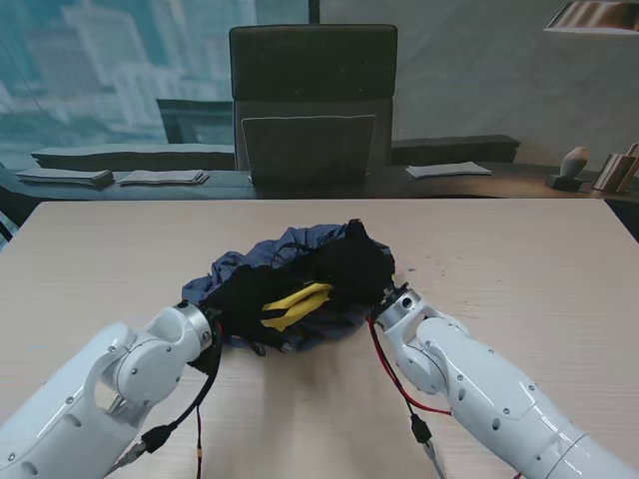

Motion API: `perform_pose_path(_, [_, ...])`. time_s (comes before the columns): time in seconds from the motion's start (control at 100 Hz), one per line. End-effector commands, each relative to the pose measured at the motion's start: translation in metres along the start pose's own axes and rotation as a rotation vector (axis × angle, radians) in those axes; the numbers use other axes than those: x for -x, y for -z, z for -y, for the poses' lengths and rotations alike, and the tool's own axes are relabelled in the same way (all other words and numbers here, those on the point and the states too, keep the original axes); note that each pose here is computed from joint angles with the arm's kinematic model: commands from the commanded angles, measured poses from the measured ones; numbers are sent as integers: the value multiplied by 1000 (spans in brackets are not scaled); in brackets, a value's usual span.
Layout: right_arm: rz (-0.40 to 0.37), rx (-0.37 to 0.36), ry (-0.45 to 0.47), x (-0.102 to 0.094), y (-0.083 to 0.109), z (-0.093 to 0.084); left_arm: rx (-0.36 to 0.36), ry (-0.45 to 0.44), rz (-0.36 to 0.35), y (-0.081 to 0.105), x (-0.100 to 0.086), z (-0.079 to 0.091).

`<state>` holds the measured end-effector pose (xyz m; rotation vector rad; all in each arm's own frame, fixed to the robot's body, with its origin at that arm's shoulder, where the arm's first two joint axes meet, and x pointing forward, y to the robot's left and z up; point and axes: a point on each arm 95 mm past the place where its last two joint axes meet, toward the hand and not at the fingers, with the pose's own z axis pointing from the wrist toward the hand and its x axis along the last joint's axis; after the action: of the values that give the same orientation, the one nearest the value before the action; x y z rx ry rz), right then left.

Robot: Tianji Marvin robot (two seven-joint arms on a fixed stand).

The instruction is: Fit a rain cover over a backpack

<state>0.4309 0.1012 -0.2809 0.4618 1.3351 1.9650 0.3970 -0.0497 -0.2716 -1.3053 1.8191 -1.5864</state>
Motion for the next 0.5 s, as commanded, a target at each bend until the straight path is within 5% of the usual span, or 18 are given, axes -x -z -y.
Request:
perform_pose_path(0.0, [-17, 45, -25, -13, -17, -13, -27, -78, 35, -6, 0, -12])
perform_pose_path(0.19, [-32, 67, -76, -30, -22, -21, -175, -126, 140, -24, 11, -17])
perform_pose_path(0.49, [-64, 39, -43, -30, -1, -30, -308, 66, 168, -35, 22, -6])
